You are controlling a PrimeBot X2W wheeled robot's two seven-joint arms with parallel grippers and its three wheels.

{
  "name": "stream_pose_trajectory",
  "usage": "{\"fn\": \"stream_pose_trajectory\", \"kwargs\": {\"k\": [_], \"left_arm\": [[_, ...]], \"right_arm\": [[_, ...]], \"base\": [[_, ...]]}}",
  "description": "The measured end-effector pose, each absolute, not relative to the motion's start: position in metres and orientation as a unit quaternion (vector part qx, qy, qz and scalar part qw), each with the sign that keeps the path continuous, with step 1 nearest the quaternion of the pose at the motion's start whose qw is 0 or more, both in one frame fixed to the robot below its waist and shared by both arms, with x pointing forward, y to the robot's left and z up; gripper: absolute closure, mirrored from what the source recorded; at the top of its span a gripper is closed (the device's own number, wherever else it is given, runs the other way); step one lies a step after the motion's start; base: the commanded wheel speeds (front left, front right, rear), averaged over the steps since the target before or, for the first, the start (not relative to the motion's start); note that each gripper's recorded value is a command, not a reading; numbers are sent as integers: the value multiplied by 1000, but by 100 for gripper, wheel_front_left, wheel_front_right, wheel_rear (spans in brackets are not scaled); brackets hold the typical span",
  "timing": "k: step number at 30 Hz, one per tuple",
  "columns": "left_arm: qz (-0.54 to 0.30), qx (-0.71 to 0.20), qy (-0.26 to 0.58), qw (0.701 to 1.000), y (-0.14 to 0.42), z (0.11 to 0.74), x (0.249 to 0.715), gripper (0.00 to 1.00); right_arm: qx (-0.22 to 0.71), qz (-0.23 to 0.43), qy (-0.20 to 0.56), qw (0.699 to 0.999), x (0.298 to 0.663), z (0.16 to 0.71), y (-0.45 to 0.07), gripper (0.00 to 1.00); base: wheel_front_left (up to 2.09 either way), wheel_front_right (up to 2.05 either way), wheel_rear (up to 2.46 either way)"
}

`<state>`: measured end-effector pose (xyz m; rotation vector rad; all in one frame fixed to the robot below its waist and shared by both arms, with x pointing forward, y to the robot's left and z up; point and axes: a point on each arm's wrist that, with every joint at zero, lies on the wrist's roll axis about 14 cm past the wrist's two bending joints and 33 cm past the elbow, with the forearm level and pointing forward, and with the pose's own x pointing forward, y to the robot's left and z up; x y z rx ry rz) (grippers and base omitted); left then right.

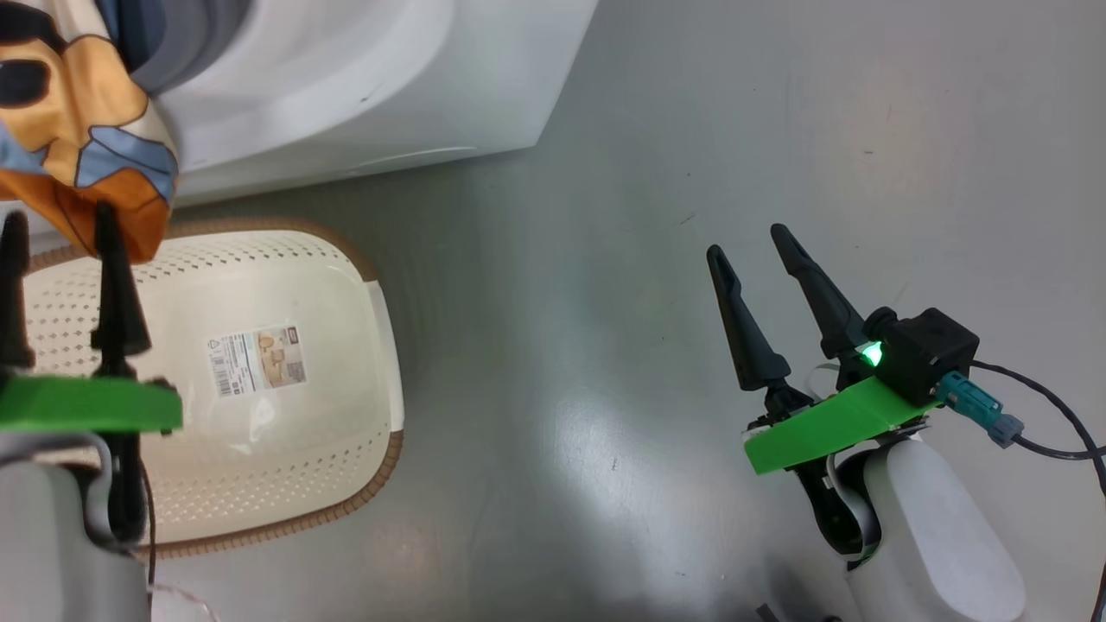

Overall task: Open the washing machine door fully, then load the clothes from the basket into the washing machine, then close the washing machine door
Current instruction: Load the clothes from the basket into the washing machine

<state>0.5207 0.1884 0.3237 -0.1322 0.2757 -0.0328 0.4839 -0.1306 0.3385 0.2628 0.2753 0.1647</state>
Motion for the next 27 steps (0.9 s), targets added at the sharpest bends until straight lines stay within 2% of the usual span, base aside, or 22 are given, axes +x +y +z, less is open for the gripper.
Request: {"fn": "stream_pose_trajectory", "kwargs": {"k": [17,18,19,27], "left_arm": [[6,-101,179,979,197,307,556,0],[7,-103,181,978,197,306,557,31],[8,-106,183,977,197,303,556,100],[17,-105,155,982,205,312,560,100]], "right_arm": [[135,76,143,978,482,333,-134,0],[136,75,143,977,482,333,-134,0],[137,74,143,977,482,333,-134,0],[138,76,140,978,484,335,-133,0]], "base": [[0,0,0],[0,0,0],[0,0,0],[0,0,0]]}}
